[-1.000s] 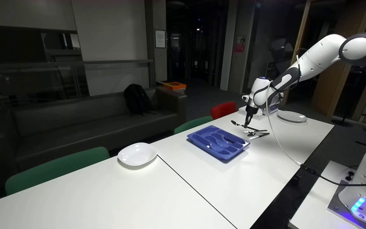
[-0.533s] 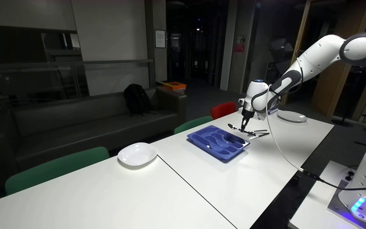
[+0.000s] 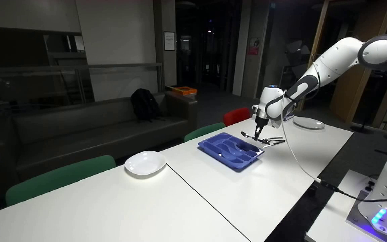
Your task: Pick up the silver cutlery from the counter and place it on the blue tray
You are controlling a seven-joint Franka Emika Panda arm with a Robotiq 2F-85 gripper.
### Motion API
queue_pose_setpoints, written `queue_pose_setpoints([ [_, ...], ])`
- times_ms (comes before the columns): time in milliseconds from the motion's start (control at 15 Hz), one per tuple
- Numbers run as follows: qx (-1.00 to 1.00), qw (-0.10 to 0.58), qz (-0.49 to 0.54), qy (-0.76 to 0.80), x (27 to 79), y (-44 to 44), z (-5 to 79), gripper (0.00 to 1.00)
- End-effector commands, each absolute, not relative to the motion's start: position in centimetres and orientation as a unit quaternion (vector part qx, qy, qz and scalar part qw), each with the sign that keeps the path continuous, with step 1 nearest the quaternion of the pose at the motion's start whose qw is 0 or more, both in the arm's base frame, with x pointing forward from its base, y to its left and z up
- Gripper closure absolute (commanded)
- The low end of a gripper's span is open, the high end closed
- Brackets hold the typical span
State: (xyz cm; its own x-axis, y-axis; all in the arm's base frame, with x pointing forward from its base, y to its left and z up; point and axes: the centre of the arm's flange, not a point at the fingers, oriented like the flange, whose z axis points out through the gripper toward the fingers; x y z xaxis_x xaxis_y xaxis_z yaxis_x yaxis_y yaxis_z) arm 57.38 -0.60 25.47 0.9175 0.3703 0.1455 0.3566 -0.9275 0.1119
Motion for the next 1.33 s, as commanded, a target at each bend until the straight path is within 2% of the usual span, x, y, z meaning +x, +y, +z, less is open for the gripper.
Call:
queue_pose_setpoints([
  [0,0.978,0.042,0.082,0.186,57.4,-0.6,25.5,0.87],
  [67,0.978,0.042,0.082,0.186,57.4,-0.6,25.5,0.87],
  [133,0.978,0.042,0.082,0.186,57.4,-0.6,25.5,0.97],
  [1267,0.986,0.051,0.097,0.126,61.1,4.5,23.0,0.97],
])
